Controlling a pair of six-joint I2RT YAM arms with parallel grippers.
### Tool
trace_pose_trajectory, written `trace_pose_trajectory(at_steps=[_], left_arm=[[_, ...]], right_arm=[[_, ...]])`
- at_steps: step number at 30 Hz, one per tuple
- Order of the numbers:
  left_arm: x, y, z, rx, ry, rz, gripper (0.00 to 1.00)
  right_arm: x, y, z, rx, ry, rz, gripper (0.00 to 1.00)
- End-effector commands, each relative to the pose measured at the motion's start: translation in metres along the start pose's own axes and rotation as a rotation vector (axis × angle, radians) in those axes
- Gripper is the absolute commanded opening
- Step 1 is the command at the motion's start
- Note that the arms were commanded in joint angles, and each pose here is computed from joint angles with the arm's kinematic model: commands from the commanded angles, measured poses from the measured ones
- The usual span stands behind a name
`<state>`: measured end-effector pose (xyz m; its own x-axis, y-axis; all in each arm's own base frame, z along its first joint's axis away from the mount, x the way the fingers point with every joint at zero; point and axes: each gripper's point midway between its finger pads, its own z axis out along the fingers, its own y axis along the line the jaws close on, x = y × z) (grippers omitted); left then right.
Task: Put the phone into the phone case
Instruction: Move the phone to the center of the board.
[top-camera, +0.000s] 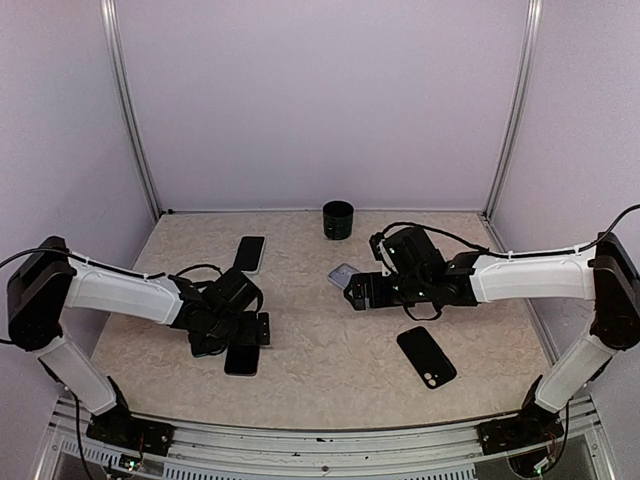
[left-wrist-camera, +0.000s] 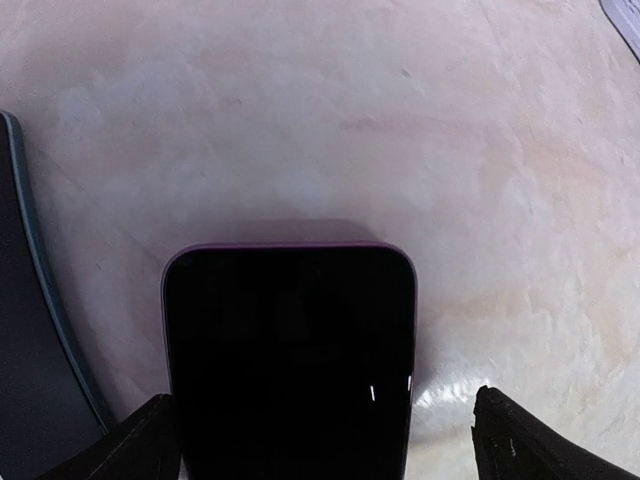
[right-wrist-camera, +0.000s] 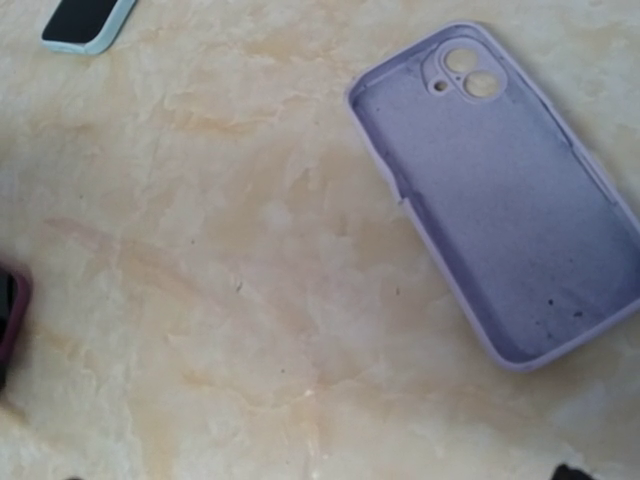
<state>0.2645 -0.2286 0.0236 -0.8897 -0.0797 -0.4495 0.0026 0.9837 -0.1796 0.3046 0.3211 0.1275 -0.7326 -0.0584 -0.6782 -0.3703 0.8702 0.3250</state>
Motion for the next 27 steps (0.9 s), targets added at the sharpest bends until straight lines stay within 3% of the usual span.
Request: trace_pose_trajectory(at_steps=[1, 17, 24, 27], left_arm=[[0.03, -0.019, -0.016, 0.07, 0.078, -0.025, 0.99], [0.072, -0.021, -0.037, 0.083, 0.128, -0.029, 0.99], [0.079, -0.029, -0.027, 0.117, 0.138, -0.035, 0.99], [0.08, -0.041, -0.025, 0.139, 0.14, -0.022, 0.99]], right_arm=[[-0.003, 0.006, -0.007, -0.018, -0.019, -0.001, 0.99], [-0.013, -0.003, -0.037, 0.015, -0.07, 0.001, 0.99], [-0.017, -0.009, -0.015, 0.083, -0.039, -0.093, 0.99], [-0.024, -0.019, 0.004, 0.123, -0.012, -0.157, 0.94]])
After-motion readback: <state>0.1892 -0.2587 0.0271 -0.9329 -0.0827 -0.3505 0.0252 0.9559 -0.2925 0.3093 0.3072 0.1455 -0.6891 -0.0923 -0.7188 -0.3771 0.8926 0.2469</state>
